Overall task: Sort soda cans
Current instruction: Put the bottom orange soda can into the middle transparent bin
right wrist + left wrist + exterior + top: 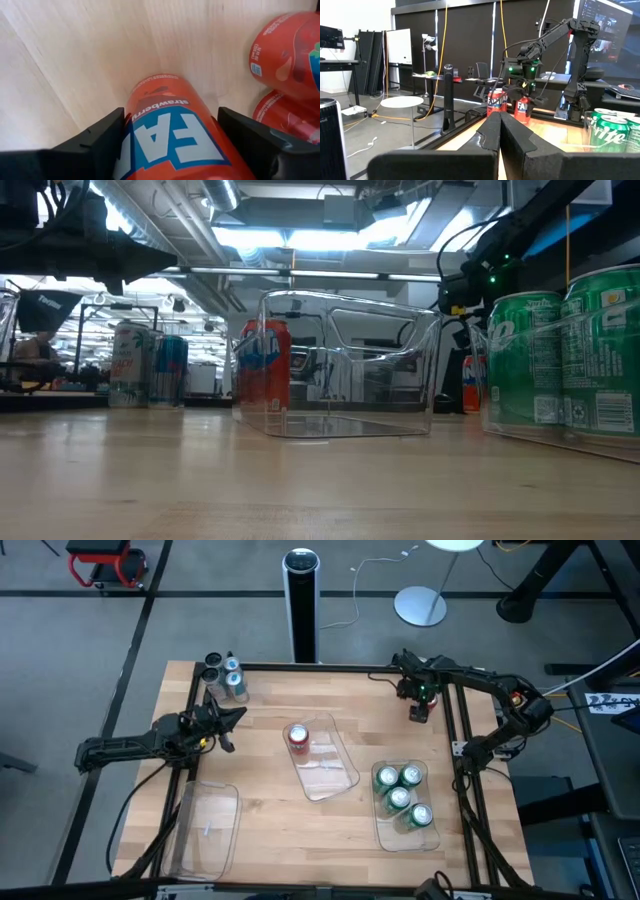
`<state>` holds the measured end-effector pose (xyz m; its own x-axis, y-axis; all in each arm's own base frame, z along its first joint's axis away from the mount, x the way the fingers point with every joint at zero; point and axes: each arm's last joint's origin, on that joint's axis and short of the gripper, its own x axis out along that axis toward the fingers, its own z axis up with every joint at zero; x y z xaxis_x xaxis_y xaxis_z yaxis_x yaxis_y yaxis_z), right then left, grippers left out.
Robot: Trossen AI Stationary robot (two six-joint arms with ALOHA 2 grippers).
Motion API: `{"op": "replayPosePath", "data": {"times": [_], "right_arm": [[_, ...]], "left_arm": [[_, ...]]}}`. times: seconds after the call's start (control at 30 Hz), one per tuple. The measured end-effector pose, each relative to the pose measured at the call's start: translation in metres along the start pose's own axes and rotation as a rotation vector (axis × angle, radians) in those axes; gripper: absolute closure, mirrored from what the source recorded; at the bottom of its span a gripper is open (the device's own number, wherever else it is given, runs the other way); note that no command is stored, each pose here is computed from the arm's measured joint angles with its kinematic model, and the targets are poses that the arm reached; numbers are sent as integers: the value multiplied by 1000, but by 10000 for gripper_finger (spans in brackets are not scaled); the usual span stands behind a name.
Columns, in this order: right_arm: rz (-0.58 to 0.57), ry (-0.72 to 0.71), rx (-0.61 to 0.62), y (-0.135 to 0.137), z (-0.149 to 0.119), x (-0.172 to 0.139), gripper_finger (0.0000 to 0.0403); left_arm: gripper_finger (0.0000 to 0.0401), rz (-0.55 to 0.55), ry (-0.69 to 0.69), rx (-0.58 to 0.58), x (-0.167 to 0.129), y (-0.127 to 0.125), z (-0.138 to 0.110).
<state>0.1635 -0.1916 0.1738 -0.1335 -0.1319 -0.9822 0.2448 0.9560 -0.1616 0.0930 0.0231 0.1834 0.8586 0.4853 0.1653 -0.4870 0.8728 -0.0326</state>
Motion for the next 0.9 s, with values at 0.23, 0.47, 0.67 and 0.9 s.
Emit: {"op": "replayPosePath", "data": {"times": [0.23,0.47,0.67,0.9], "right_arm": [[-28,-25,-81,0,-3,-7,111],[-80,-103,-86,3,-11,-27,111],[-115,-206,-124,13,-6,-41,111],[-159,-326,-225,24,13,-74,111]], "left_arm": [[401,0,-4,1,0,0,0],[401,0,-4,3,0,0,1],[401,0,-4,4,0,0,0],[401,0,-5,3,0,0,1]]}}
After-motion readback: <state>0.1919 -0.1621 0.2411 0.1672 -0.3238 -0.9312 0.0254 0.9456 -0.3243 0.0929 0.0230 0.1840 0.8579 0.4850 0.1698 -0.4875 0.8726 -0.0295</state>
